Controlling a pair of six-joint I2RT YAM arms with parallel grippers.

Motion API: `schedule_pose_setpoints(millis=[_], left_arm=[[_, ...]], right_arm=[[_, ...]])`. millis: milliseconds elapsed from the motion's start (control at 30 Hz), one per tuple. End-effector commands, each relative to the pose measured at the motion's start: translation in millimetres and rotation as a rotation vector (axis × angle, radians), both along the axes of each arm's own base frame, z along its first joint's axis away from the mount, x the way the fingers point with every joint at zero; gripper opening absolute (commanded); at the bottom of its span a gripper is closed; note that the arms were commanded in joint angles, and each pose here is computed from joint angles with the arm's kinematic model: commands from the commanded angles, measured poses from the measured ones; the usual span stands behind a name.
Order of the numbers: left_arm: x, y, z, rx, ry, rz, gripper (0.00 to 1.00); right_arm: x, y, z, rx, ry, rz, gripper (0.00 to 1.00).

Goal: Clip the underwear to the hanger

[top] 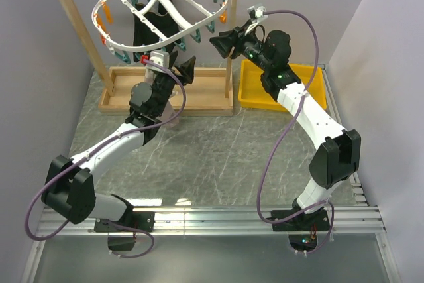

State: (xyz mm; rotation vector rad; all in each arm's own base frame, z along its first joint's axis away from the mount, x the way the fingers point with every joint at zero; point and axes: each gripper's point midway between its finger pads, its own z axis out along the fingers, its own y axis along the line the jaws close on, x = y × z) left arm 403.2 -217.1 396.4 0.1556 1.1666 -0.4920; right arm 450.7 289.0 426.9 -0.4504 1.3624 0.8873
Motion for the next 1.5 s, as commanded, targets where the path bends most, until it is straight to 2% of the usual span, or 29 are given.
schedule_pose_setpoints(millis=[0,100,200,300,333,433,500,533,700,833,967,1267,1467], left_arm=[[-4.6,0.3,45.6,-0.044,-0.143,-0.021,0.67],[0.3,-3.7,48.0,-0.037,-0.16,-0.031,0.67],[6.1,-4.9,51.1,-0.037,-0.173,-0.034,0.62],[9.3,-7.8,53.2,-0.034,-0.178,-0.046,0.49],[9.4,-7.7,54.0,-0.034,-0.178,-0.048,0.4],[7.0,-5.9,55.8,-0.027,-0.178,-0.057,0.26],[4.2,-7.3,51.4,-0.014,-0.165,-0.074,0.21],[-0.1,-5.2,52.9,-0.013,-0.167,-0.076,0.13],[-13.3,-1.1,52.4,0.02,-0.152,-0.105,0.01],[-24.6,-2.3,49.3,0.052,-0.14,-0.15,0.01],[-32.7,-2.7,48.5,0.074,-0.134,-0.188,0.0],[-42.5,-0.1,42.2,0.109,-0.106,-0.283,0.01],[-44.8,7.0,40.9,0.134,-0.1,-0.321,0.0]], right_arm=[[-17.7,-14.0,53.3,0.054,-0.112,0.007,0.55],[-15.7,-17.9,51.6,0.053,-0.109,0.006,0.56],[-15.5,-18.7,48.6,0.053,-0.103,0.015,0.56],[-18.1,-16.8,47.3,0.053,-0.104,0.032,0.56],[-19.7,-16.3,48.6,0.052,-0.113,0.043,0.56],[-25.9,-13.2,51.8,0.052,-0.124,0.074,0.56],[-28.6,-10.6,52.9,0.054,-0.124,0.093,0.55],[-29.2,-9.3,52.4,0.051,-0.123,0.099,0.54],[-38.1,3.4,53.7,0.021,-0.128,0.121,0.53],[-52.2,18.0,56.3,-0.002,-0.137,0.162,0.56],[-65.2,31.5,61.5,-0.006,-0.142,0.204,0.68],[-92.8,47.6,98.4,0.056,-0.209,0.248,0.67],[-102.6,62.4,93.1,0.019,-0.205,0.274,0.67]])
